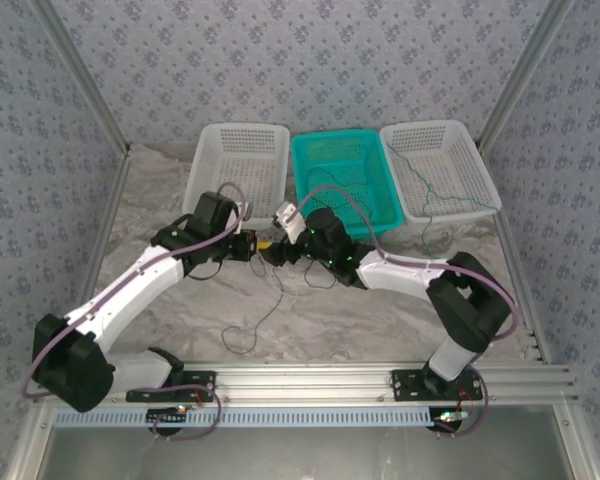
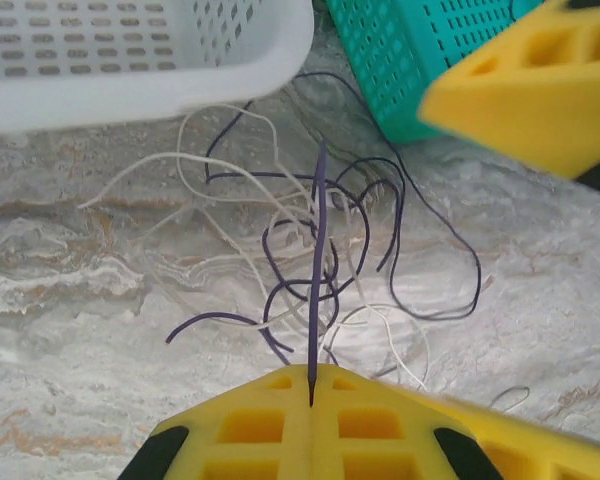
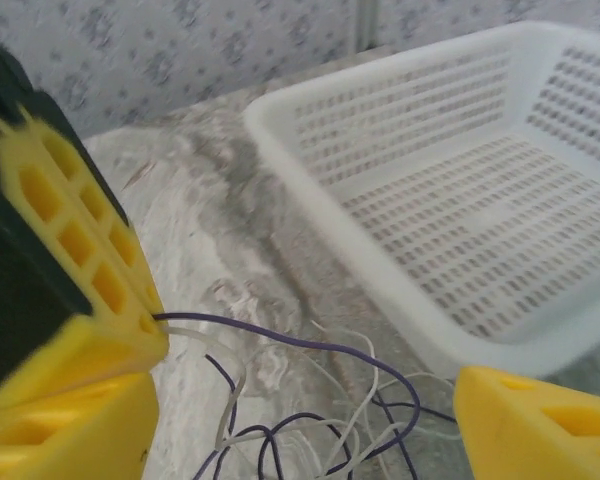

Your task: Untangle the cables

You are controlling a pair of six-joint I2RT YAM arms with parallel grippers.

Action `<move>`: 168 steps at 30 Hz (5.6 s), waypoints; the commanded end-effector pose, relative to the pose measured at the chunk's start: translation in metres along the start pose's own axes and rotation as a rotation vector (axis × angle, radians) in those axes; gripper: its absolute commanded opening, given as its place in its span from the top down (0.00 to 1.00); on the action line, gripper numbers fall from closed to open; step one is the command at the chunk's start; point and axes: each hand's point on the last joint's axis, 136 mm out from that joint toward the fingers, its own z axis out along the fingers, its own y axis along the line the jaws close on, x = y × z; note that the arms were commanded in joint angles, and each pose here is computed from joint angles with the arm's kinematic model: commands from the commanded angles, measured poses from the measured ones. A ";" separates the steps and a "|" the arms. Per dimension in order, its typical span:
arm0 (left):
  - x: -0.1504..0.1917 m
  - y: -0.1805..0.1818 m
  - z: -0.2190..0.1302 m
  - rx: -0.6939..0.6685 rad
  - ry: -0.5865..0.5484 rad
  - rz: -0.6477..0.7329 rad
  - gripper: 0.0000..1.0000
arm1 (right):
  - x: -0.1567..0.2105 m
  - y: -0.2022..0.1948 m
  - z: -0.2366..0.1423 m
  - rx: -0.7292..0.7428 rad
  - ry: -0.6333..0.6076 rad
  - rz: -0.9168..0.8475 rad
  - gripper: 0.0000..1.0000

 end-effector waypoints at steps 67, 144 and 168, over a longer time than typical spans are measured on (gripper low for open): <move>-0.210 -0.103 -0.310 0.525 -0.737 0.250 1.00 | -0.225 -0.027 -0.042 0.034 -0.545 -0.120 0.07; -0.047 -0.072 0.005 0.351 -0.067 0.151 0.19 | 0.049 -0.226 -0.114 0.558 1.044 0.233 0.33; -0.002 -0.056 0.055 0.231 -0.037 0.076 0.19 | -0.041 -0.132 -0.161 0.564 0.212 0.476 0.16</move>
